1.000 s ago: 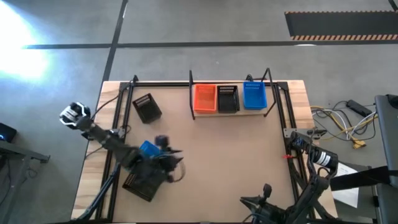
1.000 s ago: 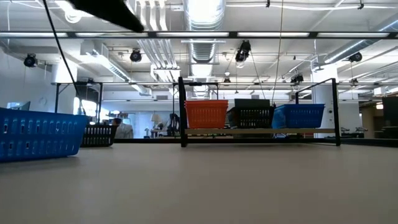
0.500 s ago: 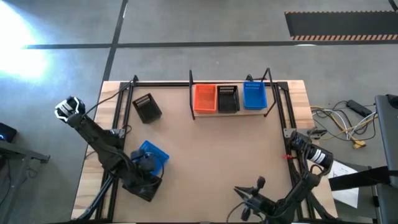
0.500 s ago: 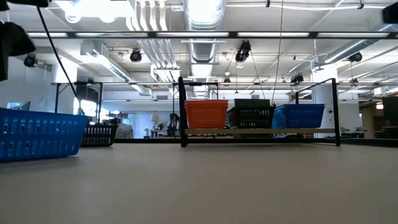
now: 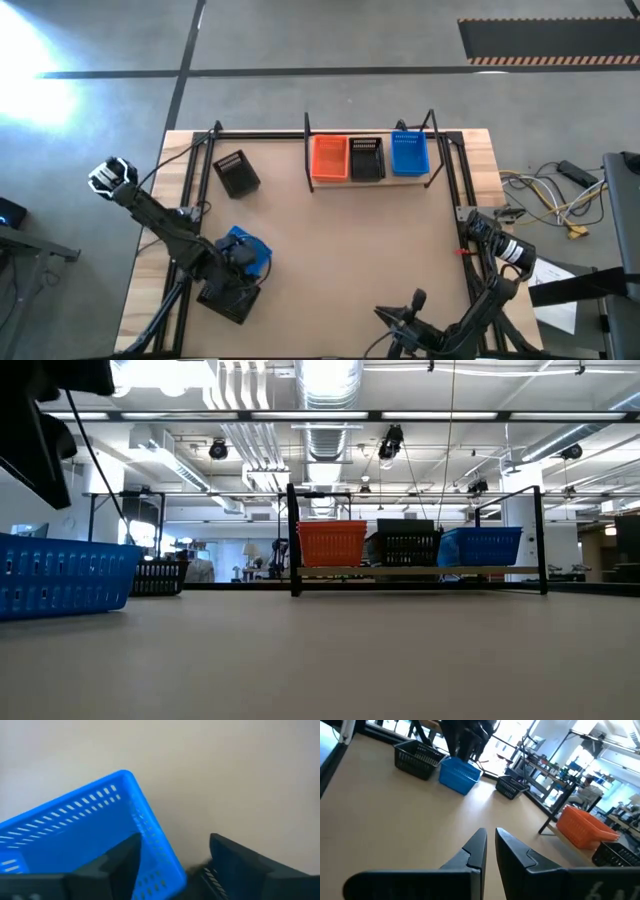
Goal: Stack baskets on shelf by color
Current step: Stack the blue basket in the other blue baskets on the shelf
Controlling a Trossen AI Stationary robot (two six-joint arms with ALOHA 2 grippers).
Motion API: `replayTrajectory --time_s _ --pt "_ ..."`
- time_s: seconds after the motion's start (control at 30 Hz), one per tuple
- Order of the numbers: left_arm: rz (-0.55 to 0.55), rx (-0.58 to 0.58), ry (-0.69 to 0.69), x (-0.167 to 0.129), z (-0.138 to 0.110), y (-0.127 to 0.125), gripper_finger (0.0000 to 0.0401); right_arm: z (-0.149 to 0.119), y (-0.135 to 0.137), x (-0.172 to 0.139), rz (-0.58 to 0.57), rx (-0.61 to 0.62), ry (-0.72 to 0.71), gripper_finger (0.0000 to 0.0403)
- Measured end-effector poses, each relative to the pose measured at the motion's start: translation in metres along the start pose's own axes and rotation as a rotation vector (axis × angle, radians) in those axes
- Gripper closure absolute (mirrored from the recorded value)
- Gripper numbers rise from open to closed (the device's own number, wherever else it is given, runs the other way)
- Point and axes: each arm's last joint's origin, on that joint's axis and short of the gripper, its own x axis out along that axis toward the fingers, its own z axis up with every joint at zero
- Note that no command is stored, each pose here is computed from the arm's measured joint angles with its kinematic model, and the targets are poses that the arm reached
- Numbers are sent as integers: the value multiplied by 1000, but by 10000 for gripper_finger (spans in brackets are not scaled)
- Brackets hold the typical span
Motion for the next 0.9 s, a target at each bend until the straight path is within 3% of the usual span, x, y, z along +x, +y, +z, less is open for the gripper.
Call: replayTrajectory --time_s 0.13,0.3,0.43,0.57,0.73,0.9 --pt "64 -22 -17 16 5 1 154 0 0 0 1 -4 0 371" --pt "165 -15 11 42 5 2 162 0 0 0 1 -7 0 371" --pt "227 29 38 58 5 2 208 0 0 0 0 -9 0 371" --pt "238 131 53 65 12 -3 282 0 0 0 1 -19 0 371" --pt "153 362 58 64 25 -21 384 2 1 0 2 -64 0 371" --pt "-126 710 -84 61 42 -55 392 2 0 0 34 -97 60 371"
